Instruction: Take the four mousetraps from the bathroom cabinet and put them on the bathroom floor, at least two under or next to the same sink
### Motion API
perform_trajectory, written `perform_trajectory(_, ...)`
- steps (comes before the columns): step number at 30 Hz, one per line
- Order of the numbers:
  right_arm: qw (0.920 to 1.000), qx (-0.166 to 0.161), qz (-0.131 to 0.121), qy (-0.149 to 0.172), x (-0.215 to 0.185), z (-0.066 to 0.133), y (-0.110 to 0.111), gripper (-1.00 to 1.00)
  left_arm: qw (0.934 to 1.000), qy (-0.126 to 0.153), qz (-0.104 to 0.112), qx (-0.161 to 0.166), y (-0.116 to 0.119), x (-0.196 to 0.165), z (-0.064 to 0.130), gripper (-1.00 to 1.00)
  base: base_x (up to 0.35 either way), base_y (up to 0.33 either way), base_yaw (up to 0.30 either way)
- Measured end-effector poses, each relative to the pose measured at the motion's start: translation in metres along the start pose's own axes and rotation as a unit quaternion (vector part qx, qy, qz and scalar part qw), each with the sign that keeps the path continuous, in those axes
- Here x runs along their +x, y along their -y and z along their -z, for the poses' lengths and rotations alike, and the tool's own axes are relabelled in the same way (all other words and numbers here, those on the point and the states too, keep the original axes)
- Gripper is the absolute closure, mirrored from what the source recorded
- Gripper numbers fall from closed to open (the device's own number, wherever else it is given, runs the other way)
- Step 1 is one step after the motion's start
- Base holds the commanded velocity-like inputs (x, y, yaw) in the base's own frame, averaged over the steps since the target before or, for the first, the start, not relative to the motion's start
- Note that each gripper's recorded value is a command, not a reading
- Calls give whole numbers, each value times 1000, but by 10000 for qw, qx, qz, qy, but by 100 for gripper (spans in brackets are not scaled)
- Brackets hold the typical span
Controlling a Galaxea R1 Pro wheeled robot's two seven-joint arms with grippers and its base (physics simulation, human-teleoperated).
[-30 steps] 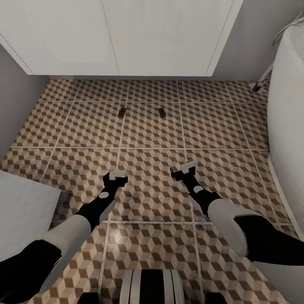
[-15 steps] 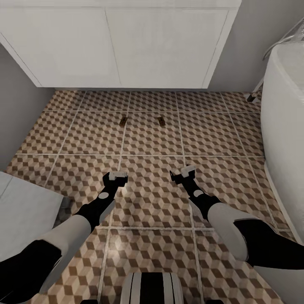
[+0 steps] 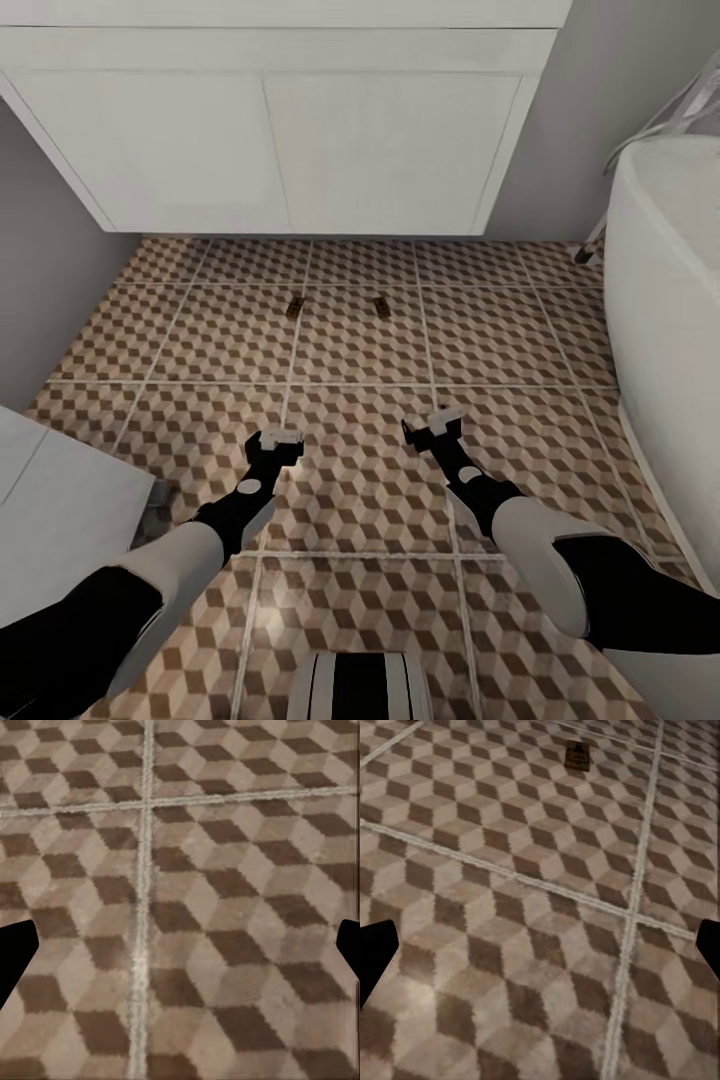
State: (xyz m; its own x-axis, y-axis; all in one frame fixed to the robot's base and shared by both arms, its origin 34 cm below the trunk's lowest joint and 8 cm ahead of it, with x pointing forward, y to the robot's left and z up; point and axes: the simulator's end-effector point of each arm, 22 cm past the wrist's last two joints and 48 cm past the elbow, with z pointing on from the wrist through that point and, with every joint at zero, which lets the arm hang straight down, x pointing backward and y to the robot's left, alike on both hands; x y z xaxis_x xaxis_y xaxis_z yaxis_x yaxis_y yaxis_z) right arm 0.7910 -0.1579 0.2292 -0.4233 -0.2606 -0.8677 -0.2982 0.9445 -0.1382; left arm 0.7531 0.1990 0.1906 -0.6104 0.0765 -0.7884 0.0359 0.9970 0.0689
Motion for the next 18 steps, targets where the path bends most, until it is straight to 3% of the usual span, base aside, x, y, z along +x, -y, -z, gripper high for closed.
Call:
perform_trajectory(8, 10000, -32, -39, 53, 7, 21, -9, -100, 9998, 55, -38, 197, 5, 22, 22, -100, 0, 0, 0)
perform_trajectory(18, 9997, -16, -61, 255, -3, 40, -10, -100, 9989, 257, -78, 375, 2, 24, 45, -100, 0, 0, 0)
